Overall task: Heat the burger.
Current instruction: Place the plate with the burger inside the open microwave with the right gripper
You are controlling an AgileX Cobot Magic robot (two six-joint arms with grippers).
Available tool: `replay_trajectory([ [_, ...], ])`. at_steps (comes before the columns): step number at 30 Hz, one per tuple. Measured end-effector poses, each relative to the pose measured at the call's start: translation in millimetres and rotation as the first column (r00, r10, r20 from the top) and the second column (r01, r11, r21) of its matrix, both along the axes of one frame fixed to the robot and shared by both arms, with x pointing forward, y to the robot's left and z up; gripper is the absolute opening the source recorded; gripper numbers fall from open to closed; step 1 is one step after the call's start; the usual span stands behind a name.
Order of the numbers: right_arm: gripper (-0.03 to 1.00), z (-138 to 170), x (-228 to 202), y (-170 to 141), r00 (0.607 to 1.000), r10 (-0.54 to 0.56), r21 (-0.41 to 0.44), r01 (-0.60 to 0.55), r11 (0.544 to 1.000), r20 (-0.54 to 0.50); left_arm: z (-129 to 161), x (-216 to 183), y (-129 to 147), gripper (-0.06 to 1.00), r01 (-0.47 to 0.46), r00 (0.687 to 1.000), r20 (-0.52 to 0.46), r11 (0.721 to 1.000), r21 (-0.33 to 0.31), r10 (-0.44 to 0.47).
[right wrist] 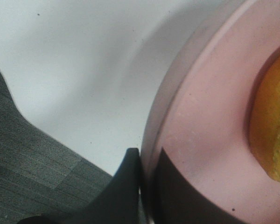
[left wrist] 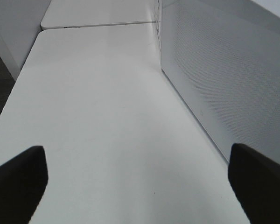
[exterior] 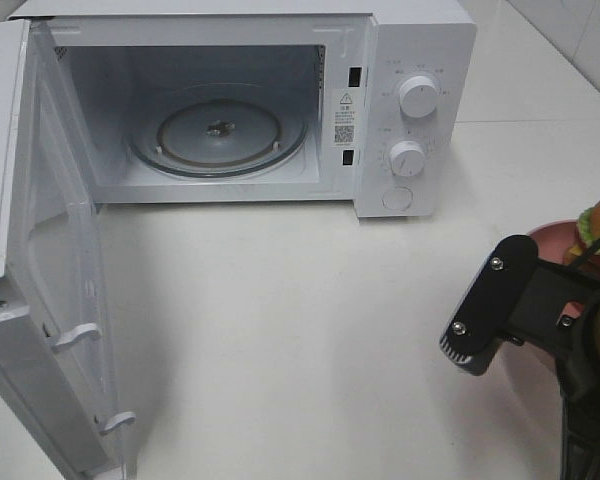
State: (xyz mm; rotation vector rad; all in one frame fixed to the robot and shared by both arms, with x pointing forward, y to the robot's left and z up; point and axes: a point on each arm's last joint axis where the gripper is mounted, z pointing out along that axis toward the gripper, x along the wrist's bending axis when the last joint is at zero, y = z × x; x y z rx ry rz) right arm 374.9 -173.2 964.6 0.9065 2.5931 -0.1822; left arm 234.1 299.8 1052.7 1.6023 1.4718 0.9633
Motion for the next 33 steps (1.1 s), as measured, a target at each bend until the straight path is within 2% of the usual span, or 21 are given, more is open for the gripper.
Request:
replay_trajectory([
  [7, 0.04, 0, 3, 5, 0.996, 0.09, 0.022, -0.091, 0.996, 0.014, 0, 0, 0, 0.97, 0.0, 1.0, 0.0, 1.0, 0.0, 0.0],
  [19, 0.04, 2, 8, 6, 0.973, 0.226, -0.017, -0.225, 0.974, 0.048, 0, 0, 0, 0.97, 0.0, 1.0, 0.0, 1.0, 0.0, 0.0],
  [27, 0.04, 2, 10, 10, 0.96, 0.273, -0.003, -0.274, 0.962, 0.061, 0, 0, 0, 0.97, 0.0, 1.0, 0.0, 1.0, 0.0, 0.0],
  [32, 0.04, 2, 11, 13, 0.938, 0.342, -0.002, -0.342, 0.94, 0.06, 0, 0, 0, 0.97, 0.0, 1.0, 0.0, 1.0, 0.0, 0.0],
  [33, 0.04, 2, 11, 13, 0.923, 0.381, -0.01, -0.381, 0.925, 0.055, 0, 0, 0, 0.97, 0.0, 1.0, 0.0, 1.0, 0.0, 0.0],
])
